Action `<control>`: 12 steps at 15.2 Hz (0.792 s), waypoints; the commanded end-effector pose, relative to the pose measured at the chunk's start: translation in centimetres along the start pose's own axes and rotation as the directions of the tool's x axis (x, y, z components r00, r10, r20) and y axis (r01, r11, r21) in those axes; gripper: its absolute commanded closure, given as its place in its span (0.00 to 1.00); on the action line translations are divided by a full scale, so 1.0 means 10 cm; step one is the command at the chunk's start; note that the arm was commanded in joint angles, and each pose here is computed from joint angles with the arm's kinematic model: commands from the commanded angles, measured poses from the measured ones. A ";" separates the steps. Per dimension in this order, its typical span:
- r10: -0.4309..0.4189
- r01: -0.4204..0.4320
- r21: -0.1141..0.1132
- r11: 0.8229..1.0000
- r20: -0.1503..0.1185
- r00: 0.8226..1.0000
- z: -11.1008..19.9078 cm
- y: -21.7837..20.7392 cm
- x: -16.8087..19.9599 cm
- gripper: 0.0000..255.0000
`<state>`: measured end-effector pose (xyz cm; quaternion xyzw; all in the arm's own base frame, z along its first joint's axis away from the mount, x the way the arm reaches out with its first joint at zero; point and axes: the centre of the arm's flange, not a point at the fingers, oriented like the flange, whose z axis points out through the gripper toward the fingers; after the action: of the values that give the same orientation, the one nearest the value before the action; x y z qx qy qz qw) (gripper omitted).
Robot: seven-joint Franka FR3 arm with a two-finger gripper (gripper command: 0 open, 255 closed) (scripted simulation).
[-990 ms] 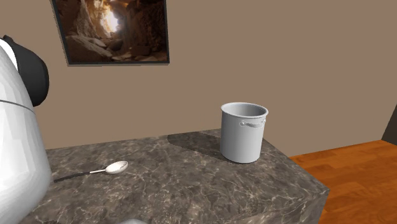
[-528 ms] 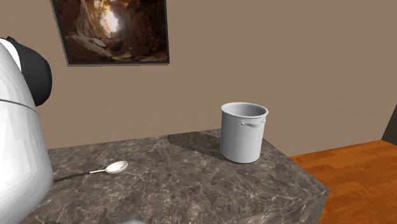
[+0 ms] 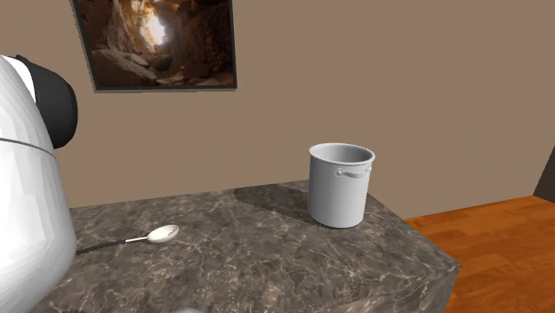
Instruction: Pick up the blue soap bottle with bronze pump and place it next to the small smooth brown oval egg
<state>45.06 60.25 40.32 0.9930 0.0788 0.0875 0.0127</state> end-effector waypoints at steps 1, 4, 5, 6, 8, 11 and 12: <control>0.000 0.000 0.001 1.000 -0.001 1.000 0.11 -0.01 -0.03 1.00; 0.000 0.000 0.001 1.000 -0.001 1.000 0.26 -0.01 -0.05 1.00; 0.000 0.000 0.001 1.000 -0.001 1.000 0.32 -0.01 -0.06 1.00; 0.000 0.000 0.001 1.000 -0.001 1.000 0.37 -0.02 -0.07 1.00; 0.000 0.000 0.001 1.000 -0.001 1.000 0.43 -0.02 -0.08 1.00; 0.000 0.000 0.001 1.000 -0.001 1.000 0.43 -0.02 -0.08 1.00; 0.000 0.000 0.001 1.000 -0.001 1.000 0.43 -0.02 -0.08 1.00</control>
<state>44.98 60.24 35.88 0.9930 0.0788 0.0876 0.0125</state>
